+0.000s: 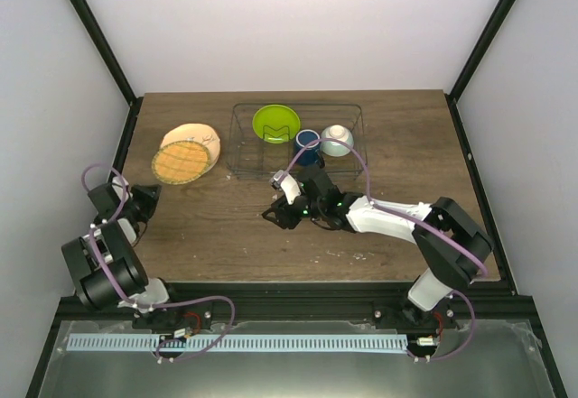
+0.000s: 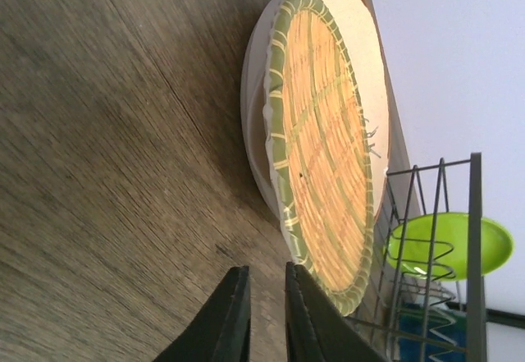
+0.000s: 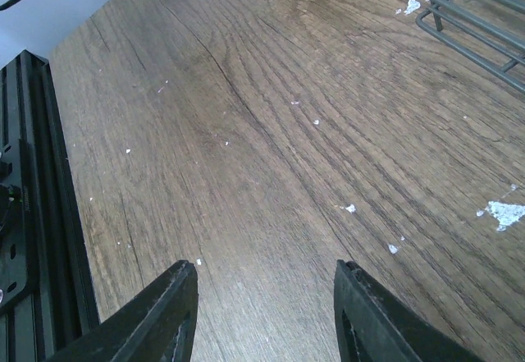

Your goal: Load the mixed dishes into the dish rack

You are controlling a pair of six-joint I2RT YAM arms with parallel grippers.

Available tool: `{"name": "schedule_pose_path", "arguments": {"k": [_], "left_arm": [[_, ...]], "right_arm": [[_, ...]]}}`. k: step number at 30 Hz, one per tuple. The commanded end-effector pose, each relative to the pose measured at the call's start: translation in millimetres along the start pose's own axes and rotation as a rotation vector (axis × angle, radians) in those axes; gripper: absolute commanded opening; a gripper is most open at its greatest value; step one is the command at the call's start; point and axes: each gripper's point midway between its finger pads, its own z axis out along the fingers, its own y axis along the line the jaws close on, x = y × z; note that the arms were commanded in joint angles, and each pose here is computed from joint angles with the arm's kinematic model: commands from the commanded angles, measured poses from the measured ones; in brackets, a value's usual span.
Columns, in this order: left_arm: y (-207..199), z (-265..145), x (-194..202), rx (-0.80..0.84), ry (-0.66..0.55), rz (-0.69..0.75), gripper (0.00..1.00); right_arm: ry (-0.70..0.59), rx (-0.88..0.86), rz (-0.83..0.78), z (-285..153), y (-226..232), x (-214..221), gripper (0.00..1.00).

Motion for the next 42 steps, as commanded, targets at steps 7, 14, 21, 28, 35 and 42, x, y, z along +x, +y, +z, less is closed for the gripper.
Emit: {"name": "schedule_pose_path", "arguments": {"k": [7, 14, 21, 28, 35, 42], "left_arm": [[-20, -17, -9, -0.002, -0.036, 0.074, 0.33], [-11, -6, -8, -0.004, -0.009, 0.035, 0.35], [-9, 6, -20, -0.001, -0.015, 0.024, 0.36], [-15, 20, -36, 0.039, -0.021, 0.005, 0.36], [-3, 39, -38, 0.070, 0.004, -0.036, 0.35], [-1, 51, -41, 0.098, 0.015, -0.051, 0.24]], "right_arm": [[-0.015, 0.008, -0.016, 4, 0, -12, 0.47], [-0.016, 0.018, -0.020, 1, -1, -13, 0.48], [-0.012, 0.031, -0.023, 1, -3, -14, 0.48], [0.000, 0.060, -0.024, 3, -8, -17, 0.48], [0.011, 0.072, -0.021, 5, -10, -18, 0.48], [0.019, 0.081, -0.016, 7, -13, -19, 0.48]]}}
